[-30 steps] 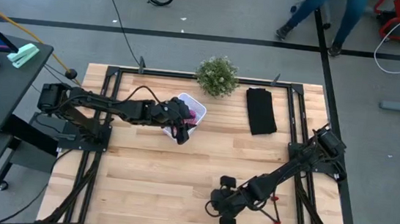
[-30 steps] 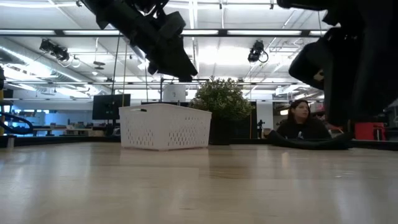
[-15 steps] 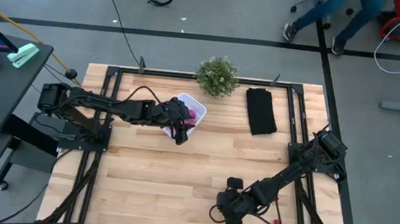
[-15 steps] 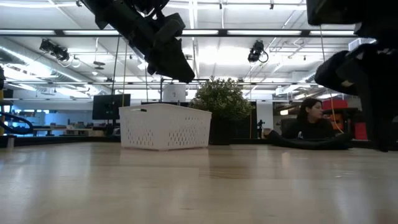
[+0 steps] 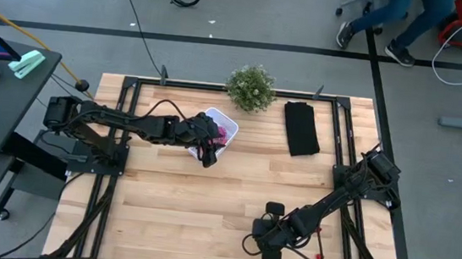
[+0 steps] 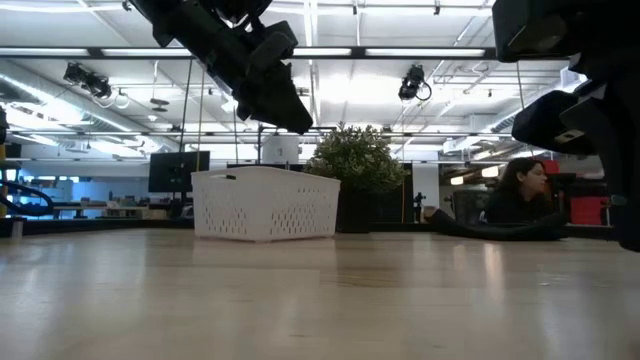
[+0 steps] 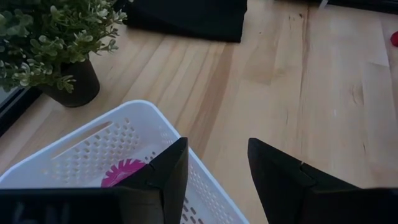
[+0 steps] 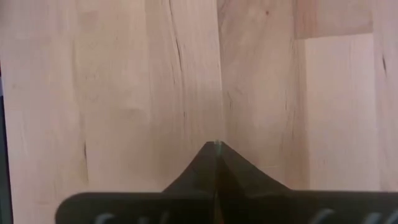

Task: Pick and placing Produce into tupperware
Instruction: Put the red strawberry into the white basket

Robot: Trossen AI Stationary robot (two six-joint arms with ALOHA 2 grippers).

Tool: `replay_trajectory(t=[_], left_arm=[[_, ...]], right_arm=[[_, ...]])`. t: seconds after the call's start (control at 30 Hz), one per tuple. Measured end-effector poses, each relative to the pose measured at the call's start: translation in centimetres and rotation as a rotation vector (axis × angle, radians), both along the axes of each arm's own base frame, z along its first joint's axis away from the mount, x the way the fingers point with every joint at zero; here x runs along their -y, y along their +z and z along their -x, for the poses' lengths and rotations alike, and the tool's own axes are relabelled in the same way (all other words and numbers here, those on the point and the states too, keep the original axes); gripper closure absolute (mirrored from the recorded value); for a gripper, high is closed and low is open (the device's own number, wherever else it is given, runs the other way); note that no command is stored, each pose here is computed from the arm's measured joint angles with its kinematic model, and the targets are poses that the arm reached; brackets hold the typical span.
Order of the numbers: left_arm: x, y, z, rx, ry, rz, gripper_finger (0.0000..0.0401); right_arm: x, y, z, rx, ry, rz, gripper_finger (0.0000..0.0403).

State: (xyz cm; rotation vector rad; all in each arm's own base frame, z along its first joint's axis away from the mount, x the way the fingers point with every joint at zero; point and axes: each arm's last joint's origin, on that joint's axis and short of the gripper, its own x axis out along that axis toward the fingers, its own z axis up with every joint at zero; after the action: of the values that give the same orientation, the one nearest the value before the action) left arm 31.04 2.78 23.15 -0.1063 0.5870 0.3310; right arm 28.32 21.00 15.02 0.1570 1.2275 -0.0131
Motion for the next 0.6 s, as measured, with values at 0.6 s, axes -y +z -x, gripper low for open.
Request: replay_trajectory(t=[0.6], left_arm=[[0.1, 0.6, 0.2, 0.029, 0.015, 0.023, 0.023]], right_arm=[[5.4, 2.4, -3.1, 0.227, -0.045, 0.339, 0.04]])
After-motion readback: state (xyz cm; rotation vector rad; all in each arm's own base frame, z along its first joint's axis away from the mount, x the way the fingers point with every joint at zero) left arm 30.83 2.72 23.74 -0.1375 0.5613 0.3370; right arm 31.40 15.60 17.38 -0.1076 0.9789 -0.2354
